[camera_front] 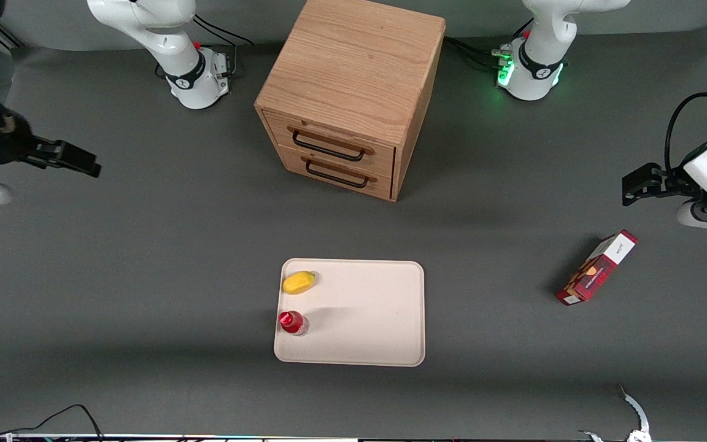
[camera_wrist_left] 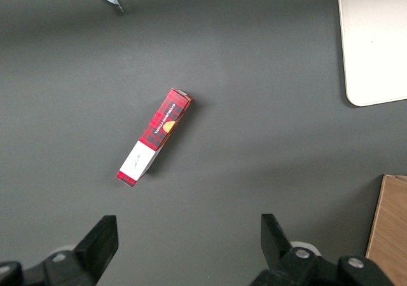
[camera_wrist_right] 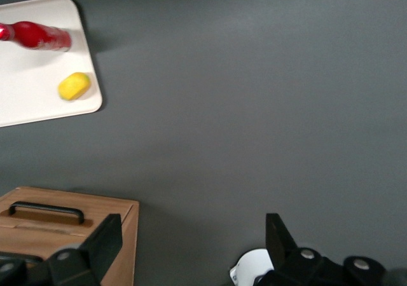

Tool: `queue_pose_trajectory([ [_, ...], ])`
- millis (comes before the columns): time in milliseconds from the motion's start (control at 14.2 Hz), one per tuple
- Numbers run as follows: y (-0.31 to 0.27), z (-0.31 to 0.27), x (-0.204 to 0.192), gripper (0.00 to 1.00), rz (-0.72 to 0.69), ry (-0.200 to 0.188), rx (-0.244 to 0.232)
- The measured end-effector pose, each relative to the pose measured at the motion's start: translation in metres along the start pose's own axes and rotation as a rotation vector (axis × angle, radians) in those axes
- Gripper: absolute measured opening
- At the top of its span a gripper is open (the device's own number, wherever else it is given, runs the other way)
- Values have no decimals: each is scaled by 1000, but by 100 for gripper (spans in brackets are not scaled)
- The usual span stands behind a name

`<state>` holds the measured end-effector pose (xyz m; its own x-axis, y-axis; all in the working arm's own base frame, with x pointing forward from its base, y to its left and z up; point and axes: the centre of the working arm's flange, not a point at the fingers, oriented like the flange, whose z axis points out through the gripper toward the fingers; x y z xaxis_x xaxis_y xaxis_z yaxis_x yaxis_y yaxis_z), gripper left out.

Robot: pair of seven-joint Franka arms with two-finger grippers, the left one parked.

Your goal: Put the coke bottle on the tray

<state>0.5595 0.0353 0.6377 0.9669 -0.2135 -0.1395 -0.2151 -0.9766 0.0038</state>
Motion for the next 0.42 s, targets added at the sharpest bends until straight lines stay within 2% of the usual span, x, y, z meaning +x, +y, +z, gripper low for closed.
queue_pose_trajectory([
  [140,18,39,-8,100,9,26,14],
  [281,18,74,-27,100,4,31,7],
  [421,19,76,-41,100,1,44,6],
])
